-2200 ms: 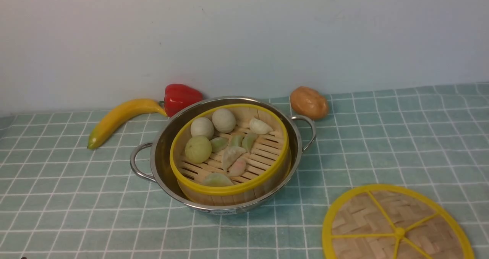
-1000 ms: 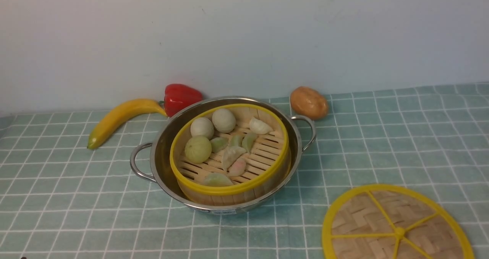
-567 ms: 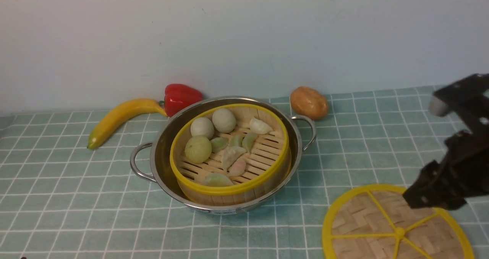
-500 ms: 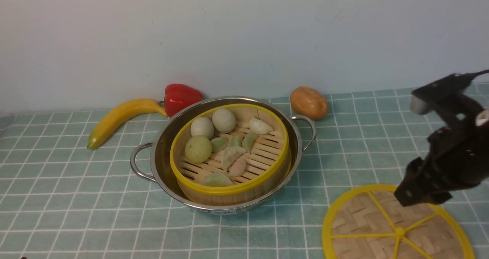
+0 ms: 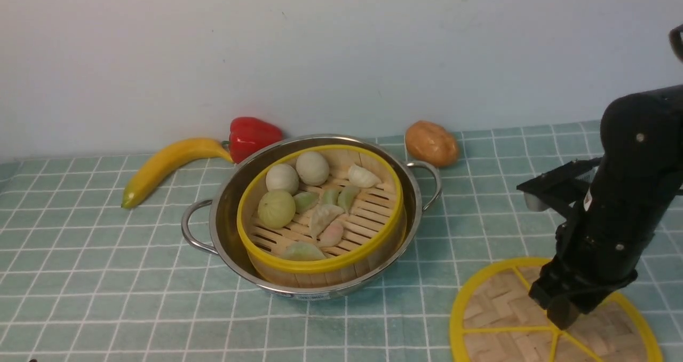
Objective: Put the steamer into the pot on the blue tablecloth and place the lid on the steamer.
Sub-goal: 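Move the gripper down to the bamboo steamer lid and grasp its center knob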
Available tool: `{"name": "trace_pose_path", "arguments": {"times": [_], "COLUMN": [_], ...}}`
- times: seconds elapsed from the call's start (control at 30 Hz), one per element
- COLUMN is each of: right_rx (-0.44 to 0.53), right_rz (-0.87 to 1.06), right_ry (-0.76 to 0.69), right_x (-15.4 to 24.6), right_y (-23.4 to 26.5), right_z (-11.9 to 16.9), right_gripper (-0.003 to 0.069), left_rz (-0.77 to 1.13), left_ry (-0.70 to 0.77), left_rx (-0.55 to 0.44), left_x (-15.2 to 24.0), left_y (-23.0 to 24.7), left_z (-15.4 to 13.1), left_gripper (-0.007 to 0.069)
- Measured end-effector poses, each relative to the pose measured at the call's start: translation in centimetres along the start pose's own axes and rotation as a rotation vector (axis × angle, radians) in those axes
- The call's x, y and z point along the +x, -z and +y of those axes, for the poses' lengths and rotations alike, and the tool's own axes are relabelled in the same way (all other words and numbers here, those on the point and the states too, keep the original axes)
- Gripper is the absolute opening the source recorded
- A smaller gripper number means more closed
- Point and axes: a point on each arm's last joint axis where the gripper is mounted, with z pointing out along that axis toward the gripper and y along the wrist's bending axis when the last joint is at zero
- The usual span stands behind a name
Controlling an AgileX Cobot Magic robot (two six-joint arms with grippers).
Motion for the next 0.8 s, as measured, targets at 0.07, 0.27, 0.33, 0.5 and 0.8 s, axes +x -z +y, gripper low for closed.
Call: {"name": "trace_pose_path", "arguments": {"times": [0.07, 0.27, 0.33, 0.5, 0.8], "right_rx": [-0.015, -0.025, -0.025, -0.022, -0.018], "right_rz": [0.015, 0.056, 0.064, 0.083, -0.027], "right_ry": [-0.003, -0.006, -0.012, -0.019, -0.087], "right_x": [-0.2, -0.5, -0.6, -0.8, -1.0], "right_y": [-0.5, -1.9, -2.2, -2.8, -1.1], "right_z": [0.1, 0.0, 0.0, -0.1, 0.0], "right_gripper": [0.0305, 0.0293, 0.0274, 0.0161, 0.0147], "left_rz": [0.0, 0.0, 0.0, 0.0, 0.001], "left_ry": [0.0, 0.0, 0.0, 0.0, 0.0], "left_rx": [0.0, 0.0, 0.0, 0.0, 0.0], "left_x": [0.0, 0.0, 0.0, 0.0, 0.0], "left_y": [0.0, 0.0, 0.0, 0.0, 0.0], "left_z": [0.0, 0.0, 0.0, 0.0, 0.0], "left_gripper": [0.0243, 0.0243, 0.0243, 0.0243, 0.0243]}}
